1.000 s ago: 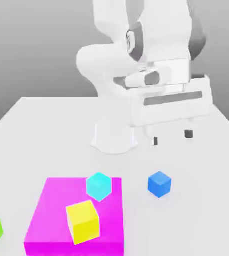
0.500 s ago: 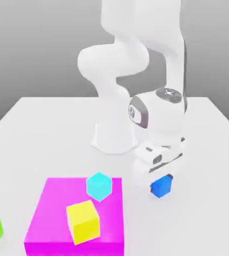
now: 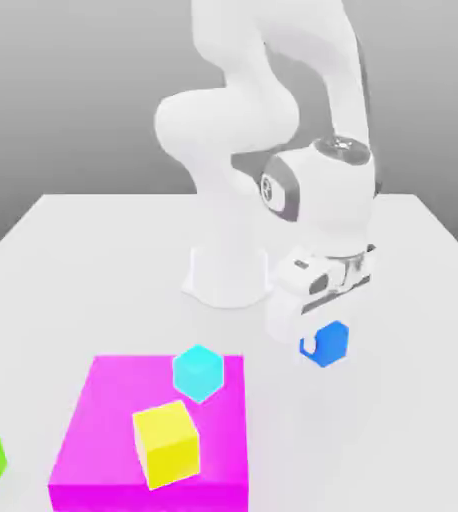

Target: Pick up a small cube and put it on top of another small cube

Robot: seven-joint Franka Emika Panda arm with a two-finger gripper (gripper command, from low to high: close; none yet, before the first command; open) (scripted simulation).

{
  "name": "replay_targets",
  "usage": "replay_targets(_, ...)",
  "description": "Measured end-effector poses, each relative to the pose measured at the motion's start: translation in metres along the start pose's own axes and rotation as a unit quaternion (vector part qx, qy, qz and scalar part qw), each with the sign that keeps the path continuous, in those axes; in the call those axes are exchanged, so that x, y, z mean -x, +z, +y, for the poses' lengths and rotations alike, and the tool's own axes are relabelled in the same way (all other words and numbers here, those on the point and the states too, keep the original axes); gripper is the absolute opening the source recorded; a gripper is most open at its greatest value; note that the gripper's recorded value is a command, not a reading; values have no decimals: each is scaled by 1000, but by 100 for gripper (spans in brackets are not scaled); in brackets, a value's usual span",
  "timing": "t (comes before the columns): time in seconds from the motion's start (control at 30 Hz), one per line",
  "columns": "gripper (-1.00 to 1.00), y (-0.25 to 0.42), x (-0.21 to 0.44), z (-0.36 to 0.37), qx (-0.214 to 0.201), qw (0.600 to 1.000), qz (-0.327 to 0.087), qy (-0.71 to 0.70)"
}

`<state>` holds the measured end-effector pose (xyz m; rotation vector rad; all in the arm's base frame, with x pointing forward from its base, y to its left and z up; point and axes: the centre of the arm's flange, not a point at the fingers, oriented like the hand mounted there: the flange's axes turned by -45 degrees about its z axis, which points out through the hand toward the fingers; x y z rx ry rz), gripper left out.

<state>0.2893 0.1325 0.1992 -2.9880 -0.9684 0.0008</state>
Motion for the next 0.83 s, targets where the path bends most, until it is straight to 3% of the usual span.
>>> replay_targets(0.27, -100, -53, -50, 127, -1, 994, 0, 105)
replay_targets(0.53, -100, -119, -41, 271, -2, 979, 1, 204)
replay_targets(0.63, -100, -89, -39, 283, -2, 978, 1, 210)
replay_targets(0.67, 100, -75, -43, 280, -1, 979, 1, 205)
replay_targets(0.83, 100, -75, -43, 280, -1, 979, 1, 205)
